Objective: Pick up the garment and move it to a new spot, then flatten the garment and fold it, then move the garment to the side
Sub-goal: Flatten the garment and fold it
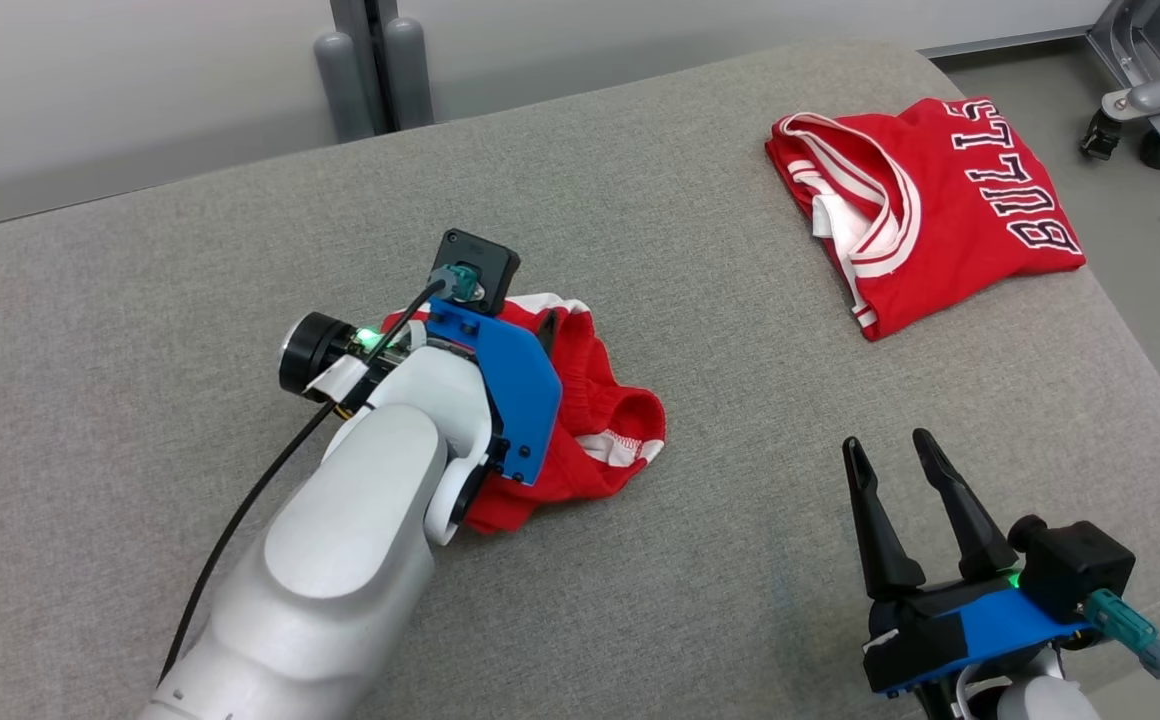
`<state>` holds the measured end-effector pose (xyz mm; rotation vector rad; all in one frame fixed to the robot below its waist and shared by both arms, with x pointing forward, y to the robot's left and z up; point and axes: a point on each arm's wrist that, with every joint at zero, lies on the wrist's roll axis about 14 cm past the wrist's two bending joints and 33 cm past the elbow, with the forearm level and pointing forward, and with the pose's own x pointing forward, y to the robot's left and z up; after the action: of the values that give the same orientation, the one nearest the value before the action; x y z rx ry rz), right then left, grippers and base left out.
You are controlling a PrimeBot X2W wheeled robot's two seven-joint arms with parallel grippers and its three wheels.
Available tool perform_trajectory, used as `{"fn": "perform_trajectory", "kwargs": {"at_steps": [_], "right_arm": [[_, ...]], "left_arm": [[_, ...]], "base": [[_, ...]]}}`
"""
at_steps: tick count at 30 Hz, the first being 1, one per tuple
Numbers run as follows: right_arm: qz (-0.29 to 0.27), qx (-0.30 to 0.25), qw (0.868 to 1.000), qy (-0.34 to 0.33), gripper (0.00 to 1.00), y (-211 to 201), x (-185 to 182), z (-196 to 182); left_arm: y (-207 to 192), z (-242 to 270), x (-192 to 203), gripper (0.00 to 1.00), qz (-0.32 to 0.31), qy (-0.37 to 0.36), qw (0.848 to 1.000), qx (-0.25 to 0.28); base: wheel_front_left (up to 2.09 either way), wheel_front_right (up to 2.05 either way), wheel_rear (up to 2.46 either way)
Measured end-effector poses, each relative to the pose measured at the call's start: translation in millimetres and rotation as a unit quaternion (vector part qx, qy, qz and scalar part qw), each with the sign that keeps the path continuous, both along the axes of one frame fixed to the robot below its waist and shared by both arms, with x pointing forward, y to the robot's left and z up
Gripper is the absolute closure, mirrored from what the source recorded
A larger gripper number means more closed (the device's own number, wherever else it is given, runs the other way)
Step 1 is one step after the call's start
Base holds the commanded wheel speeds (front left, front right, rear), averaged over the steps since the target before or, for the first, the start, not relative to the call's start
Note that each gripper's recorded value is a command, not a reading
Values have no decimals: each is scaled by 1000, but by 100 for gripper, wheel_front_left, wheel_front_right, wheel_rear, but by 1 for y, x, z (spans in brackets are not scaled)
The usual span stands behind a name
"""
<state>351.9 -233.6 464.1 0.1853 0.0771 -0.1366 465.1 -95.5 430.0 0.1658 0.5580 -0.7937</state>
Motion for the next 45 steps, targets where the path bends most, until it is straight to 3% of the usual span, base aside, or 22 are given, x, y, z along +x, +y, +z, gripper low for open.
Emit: {"fn": "perform_trajectory", "kwargs": {"at_steps": [9,18,19,20,24,29,33,38,43,45], "right_arm": [[2,3,1000,0,0,2,-1,-1],[-4,5,1000,-1,0,-1,0,-2],[-5,6,1000,0,0,-2,0,-3],[-5,7,1000,0,0,-1,0,-4],[-7,8,1000,0,0,-2,0,-4],[-8,9,1000,-2,0,-3,1,-4],[-1,9,1000,-9,0,0,4,0],[12,8,1000,-17,0,7,8,6],[23,6,999,-23,0,14,9,12],[28,6,999,-24,0,16,10,13]], "left_arm": [[-19,13,-4,0,-23,1,1000,1],[9,-27,0,0,-17,24,991,129],[12,-29,4,27,-17,16,990,140],[15,-29,7,100,-12,10,989,148],[18,-33,11,100,-7,9,989,148],[4,1,25,100,-1,-49,996,79],[-28,77,34,100,-10,-151,987,-62],[-46,168,23,100,-28,-235,946,-221],[-48,254,-9,100,-52,-277,881,-380],[-47,270,-20,100,-58,-279,864,-415]], "base": [[0,0,0],[0,0,0],[0,0,0],[0,0,0],[0,0,0],[0,0,0],[0,0,0],[0,0,0],[0,0,0],[0,0,0]]}}
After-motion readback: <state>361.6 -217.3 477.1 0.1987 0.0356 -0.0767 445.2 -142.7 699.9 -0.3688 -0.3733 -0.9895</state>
